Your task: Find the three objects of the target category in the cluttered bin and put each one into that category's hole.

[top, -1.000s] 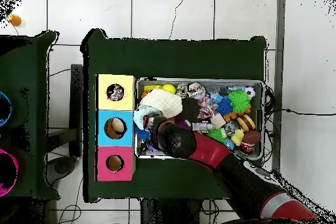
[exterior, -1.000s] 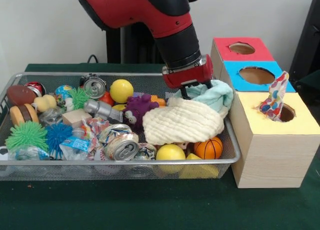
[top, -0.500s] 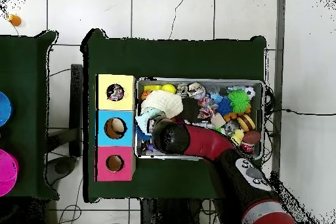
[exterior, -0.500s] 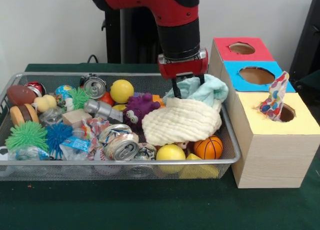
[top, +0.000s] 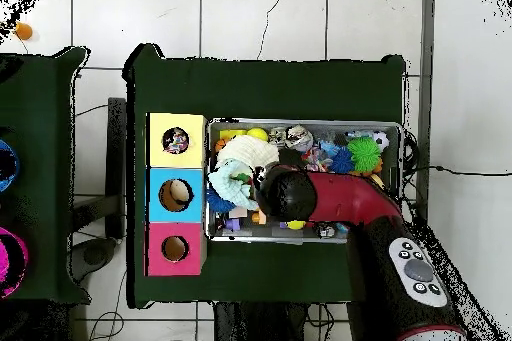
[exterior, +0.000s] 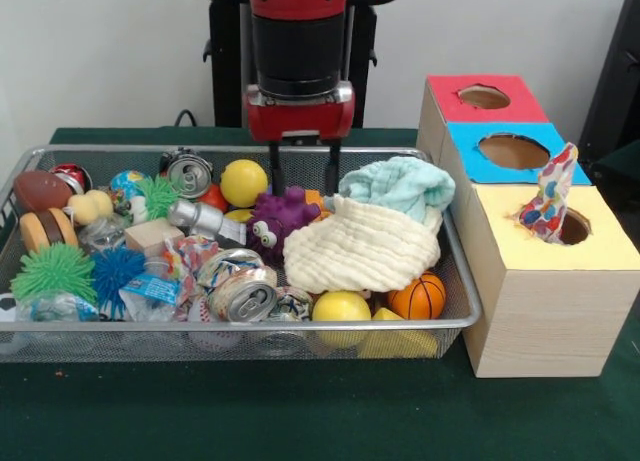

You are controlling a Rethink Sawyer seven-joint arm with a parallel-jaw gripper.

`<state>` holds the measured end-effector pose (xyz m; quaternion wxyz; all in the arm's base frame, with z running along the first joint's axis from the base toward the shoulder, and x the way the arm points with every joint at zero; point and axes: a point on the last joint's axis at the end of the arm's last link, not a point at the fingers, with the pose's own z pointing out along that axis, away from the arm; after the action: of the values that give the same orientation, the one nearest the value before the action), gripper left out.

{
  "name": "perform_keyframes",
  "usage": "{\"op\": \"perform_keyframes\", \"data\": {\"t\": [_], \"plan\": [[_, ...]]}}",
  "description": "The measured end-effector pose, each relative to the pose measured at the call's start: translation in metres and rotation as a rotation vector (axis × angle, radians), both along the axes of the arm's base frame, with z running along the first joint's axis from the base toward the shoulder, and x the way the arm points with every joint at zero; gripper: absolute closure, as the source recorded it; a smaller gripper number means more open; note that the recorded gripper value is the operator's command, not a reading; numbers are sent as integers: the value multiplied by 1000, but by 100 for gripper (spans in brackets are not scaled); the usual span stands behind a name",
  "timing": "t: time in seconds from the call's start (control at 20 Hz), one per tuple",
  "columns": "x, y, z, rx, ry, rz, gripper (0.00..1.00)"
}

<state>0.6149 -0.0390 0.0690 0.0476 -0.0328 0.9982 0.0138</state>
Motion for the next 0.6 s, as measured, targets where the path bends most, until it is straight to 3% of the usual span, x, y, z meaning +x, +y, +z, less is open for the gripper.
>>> {"op": "perform_keyframes", "data": {"t": [0.6], "plan": [[38,-66,28,-127,-107,32,0]]}}
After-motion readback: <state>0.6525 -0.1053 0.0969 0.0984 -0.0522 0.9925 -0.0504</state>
